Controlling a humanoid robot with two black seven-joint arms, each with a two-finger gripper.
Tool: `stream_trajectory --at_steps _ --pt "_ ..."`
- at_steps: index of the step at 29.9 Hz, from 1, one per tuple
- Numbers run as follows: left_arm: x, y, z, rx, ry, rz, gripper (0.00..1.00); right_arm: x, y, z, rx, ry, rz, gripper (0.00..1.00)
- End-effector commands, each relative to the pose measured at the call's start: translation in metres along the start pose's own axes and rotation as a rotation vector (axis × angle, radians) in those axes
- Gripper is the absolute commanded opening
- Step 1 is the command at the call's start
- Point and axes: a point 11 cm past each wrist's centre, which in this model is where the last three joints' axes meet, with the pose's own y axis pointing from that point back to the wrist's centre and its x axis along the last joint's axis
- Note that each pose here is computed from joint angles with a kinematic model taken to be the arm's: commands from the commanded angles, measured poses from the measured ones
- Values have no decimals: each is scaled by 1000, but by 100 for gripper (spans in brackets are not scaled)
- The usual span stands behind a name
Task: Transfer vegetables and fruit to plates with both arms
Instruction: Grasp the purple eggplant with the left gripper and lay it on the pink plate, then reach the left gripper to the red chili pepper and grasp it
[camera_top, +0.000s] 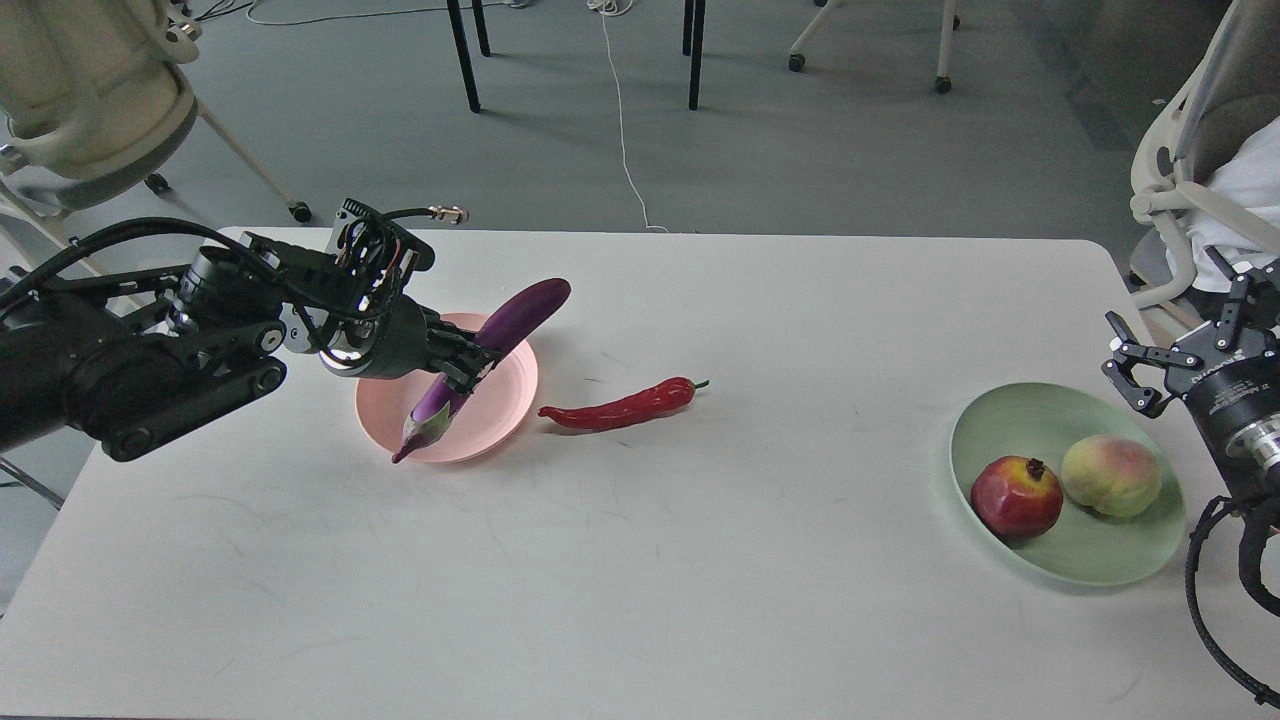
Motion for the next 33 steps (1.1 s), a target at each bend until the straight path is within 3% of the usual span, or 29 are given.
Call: stream_trajectory --at_steps 1,7,10,13,17,26,33 --pt "-23 -5 -26 65 62 -32 23 -2 -1 -2 6 -2 -4 99" --pt "-31 -13 -26 67 76 -33 35 -1 0 -2 3 3 -3 99" --pt "-34 -15 -26 66 77 -18 47 -1 0 -1 1 4 -4 99" --pt "-33 -13 -31 78 80 -10 67 -2 0 0 -2 1 -7 99" --pt "-26 -11 -31 71 82 -1 77 -1 0 1 -3 1 -5 99" --pt "26 4 -23 65 20 83 78 -1 0 -1 2 3 -4 99" --pt "86 -13 61 -90 -121 152 78 1 1 -2 2 7 0 99"
